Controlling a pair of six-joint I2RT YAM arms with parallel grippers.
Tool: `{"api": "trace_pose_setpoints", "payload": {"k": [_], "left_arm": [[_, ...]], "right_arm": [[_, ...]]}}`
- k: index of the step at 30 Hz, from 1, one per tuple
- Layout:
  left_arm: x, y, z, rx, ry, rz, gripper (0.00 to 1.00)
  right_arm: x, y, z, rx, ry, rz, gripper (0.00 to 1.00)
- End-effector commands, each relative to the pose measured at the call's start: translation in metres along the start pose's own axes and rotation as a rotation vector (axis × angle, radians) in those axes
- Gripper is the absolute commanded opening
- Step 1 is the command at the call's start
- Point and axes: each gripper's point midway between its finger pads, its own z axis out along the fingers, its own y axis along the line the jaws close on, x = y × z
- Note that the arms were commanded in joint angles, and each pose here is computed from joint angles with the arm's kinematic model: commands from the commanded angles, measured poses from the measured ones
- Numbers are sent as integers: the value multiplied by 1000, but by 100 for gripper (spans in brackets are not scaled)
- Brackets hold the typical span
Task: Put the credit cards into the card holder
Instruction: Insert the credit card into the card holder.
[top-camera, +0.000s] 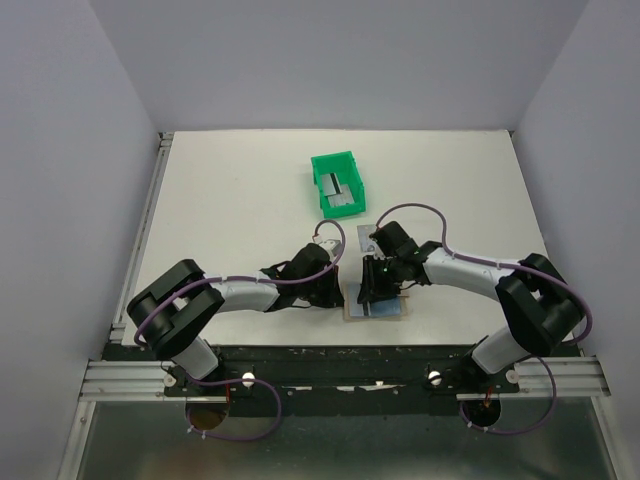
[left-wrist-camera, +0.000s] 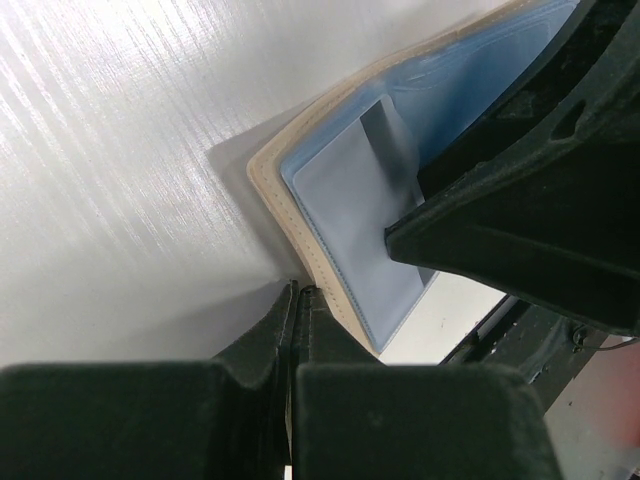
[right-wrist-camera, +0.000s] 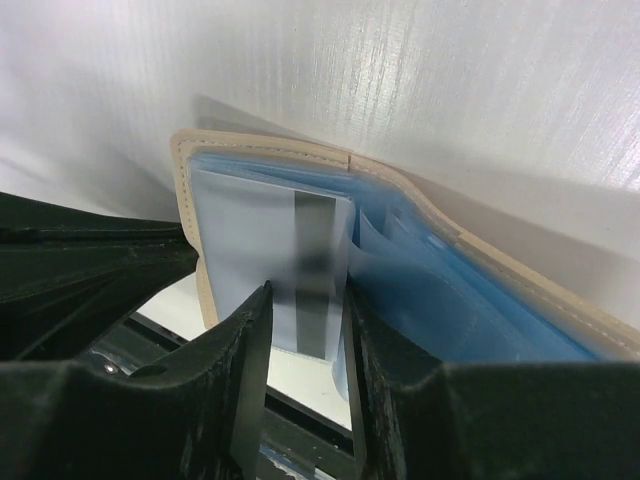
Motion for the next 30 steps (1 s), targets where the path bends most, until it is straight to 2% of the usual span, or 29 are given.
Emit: {"api": "trace_pose_setpoints", "payload": {"k": [1, 10, 18, 22, 30], "left_arm": [[14, 6, 6, -18, 52, 4, 3], [17, 10, 1, -37, 51, 3, 3], [18, 14, -4, -53, 41, -1, 3], [19, 18, -11, -79, 35, -3, 4], [9, 34, -41, -180, -43, 6, 10]], "right_arm": [[9, 32, 5, -158, 40, -39, 41], [-14, -7, -29, 136, -90, -41, 48], [-29, 0, -55, 152, -161, -72, 52], [-41, -8, -61, 212, -206, -85, 55], [-76, -26, -69, 278, -265, -84, 59]]}}
